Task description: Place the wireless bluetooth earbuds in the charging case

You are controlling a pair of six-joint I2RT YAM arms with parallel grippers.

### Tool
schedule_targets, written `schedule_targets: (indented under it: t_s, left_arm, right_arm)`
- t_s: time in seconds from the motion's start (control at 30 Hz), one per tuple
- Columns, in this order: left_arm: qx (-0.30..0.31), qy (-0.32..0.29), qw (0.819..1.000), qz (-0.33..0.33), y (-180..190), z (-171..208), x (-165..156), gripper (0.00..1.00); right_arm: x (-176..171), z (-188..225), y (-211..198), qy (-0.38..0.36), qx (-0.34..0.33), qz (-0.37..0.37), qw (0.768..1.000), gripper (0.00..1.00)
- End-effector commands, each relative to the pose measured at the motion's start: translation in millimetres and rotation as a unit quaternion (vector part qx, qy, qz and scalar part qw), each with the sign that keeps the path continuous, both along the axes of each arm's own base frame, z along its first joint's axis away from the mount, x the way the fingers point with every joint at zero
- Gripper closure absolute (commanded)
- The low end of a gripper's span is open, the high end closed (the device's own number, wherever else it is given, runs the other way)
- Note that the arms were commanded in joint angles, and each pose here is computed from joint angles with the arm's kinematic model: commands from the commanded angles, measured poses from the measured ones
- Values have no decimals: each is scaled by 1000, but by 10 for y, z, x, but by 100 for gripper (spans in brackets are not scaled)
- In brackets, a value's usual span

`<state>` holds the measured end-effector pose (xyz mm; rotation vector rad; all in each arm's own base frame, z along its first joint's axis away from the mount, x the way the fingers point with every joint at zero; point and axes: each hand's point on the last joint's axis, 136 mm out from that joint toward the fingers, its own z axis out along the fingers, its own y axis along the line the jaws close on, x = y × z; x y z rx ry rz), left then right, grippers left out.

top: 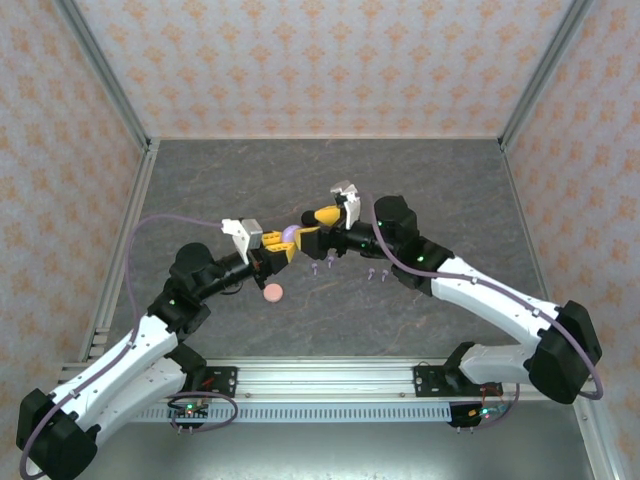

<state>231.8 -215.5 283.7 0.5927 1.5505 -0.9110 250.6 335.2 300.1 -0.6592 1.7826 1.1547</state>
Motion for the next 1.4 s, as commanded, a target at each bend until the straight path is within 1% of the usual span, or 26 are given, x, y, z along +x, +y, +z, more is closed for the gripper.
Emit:
schedule_targets:
  t_s: [0.0,0.1,0.43,0.57,0.67,0.7,0.73,0.77,0.87,0.9,1.0,1.07,1.17,1.23,1.27,1.37]
  left_arm:
    - [-16,-41,999,-7,0,205,-71,100]
    - [-16,-43,999,-7,8,207,-82,100]
    - [-12,-42,999,-3,19,185,-80,100]
    - [-7,-39,999,0,28,153,-76,100]
    - [-5,-41,999,2,35,144,-79,100]
    - [-5,-43,999,2,36,147,-82,100]
    - [-4,-45,999,2,37,150,-85,100]
    - [-4,-45,999,1,35,145,-90,100]
    - [-4,-52,999,-1,39,164,-105,100]
    - [-4,-53,999,-1,39,166,-106,100]
    - [-8,-61,998,-1,45,207,-120,100]
    - [-11,-64,998,-1,46,230,-121,100]
    - [-12,-66,998,-2,40,242,-115,100]
    - [-12,-64,998,-3,30,239,-109,100]
    - [-12,-63,998,-4,24,237,-108,100]
    - [-12,-59,998,-4,18,224,-100,100]
  right_arm:
    - [159,181,-17,-20,12,-32,999,9]
    - [223,176,-29,-11,14,-39,999,9]
    - [261,209,56,2,18,-26,999,9]
    - [246,377,-65,-2,41,-40,998,9]
    - [269,450,-263,4,44,-77,996,8]
    - [305,389,-320,15,32,-93,995,8]
    - [297,426,-447,18,25,-117,993,8]
    - [338,342,-566,33,4,-146,989,8]
    - [403,1,-920,95,-61,-211,971,9]
    - [410,-112,-1026,113,-80,-230,963,11]
    - [393,-536,-1351,169,-133,-282,935,14]
    - [349,-855,-1551,209,-173,-310,911,17]
    - [291,-1266,-1756,250,-229,-335,879,22]
    - [255,-1479,-1845,267,-263,-340,863,26]
    - [253,-1651,-1865,284,-284,-335,852,28]
    - [238,-1947,-1845,327,-308,-310,838,37]
